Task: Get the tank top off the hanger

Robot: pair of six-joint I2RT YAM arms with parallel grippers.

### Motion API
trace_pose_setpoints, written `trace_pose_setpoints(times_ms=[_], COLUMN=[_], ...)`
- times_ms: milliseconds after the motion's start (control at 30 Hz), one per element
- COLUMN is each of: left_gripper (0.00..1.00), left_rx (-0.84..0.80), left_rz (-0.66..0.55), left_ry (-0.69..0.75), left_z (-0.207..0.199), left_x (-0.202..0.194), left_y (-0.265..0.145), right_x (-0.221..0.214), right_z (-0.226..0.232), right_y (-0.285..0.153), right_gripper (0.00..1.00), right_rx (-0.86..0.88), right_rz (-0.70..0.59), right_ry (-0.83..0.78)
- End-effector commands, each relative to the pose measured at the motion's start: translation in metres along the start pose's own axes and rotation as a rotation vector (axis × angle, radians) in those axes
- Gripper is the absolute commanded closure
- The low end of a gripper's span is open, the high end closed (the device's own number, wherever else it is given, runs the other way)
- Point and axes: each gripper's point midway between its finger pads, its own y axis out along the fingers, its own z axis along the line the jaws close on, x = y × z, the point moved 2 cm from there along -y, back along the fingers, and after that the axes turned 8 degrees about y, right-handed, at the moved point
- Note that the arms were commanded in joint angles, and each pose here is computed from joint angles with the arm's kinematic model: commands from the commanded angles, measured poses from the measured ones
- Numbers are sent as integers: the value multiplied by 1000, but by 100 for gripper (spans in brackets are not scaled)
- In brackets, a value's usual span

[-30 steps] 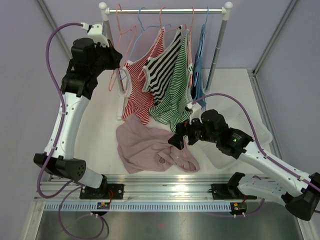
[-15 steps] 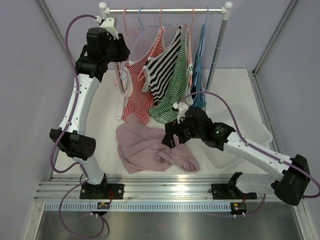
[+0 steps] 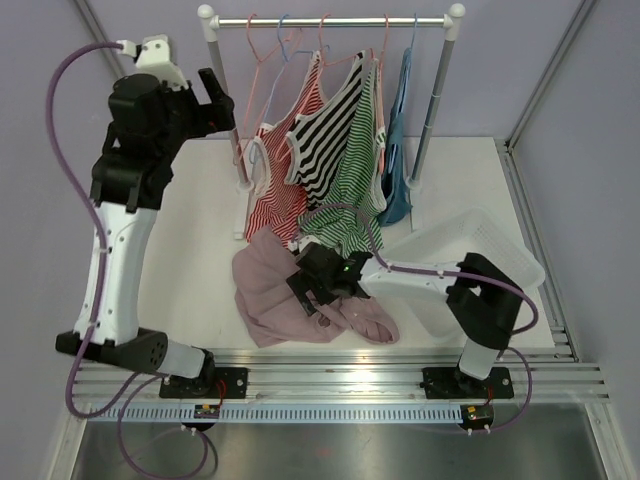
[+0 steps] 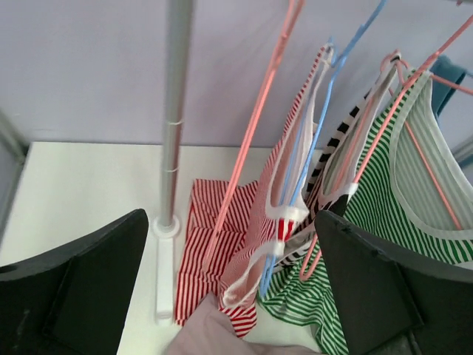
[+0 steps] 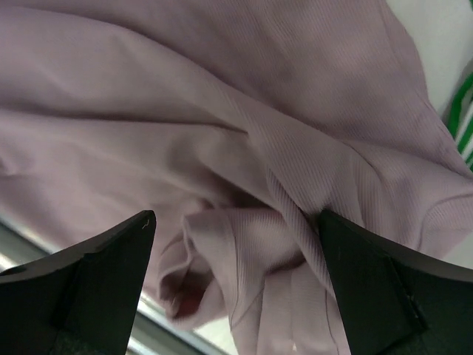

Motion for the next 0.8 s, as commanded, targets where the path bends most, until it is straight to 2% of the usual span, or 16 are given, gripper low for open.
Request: trace_pose_setpoints(times_ms=[0, 67, 133, 167, 200, 233, 267, 300, 333, 400, 467, 533, 600, 767], left_gripper=[1, 1, 1, 1, 1, 1, 1, 1, 1, 1, 1, 1, 1, 1], left_rx=[163, 174, 162, 153, 144, 134, 114, 106, 95, 94, 108, 109, 117, 140], left_rz=[-59, -108, -83, -79, -88, -81, -86, -126, -93, -146, -129, -186, -171, -162], left_ry=[-51, -73, -66, -67, -68, -62, -62, -64, -55, -53, -49, -37, -25, -37], left_z=[28, 31, 31, 31, 31, 31, 28, 29, 29, 31, 35, 37, 39, 43], left_x=[7, 9, -13, -21, -31, -41, -48, -48, -69, -77, -98, -100, -112, -113], left_y=[-60, -96, -105, -111, -128, -133, -141, -160, -160, -181, -181, -192, -190, -201], right_x=[6, 0, -7, -12, -14, -14, -17, -15, -8, 5, 20, 39, 60, 97], right_z=[-2, 1, -1, 1, 2, 5, 11, 16, 22, 32, 35, 35, 32, 1], right_y=[26, 34, 42, 43, 45, 44, 42, 39, 28, 3, -20, -59, -105, -205], right_gripper=[1, 2, 18, 29, 48, 75, 91, 99, 100, 100, 100, 100, 100, 100], right_rx=[-137, -130, -139, -127, -118, -103, -67, -50, -30, 17, 40, 57, 72, -1], right_rz=[-6, 17, 35, 51, 56, 57, 72, 63, 32, -30, -86, -169, -267, -491], right_ry=[-40, -42, -37, -39, -38, -41, -44, -49, -46, -39, -16, 8, 40, 129])
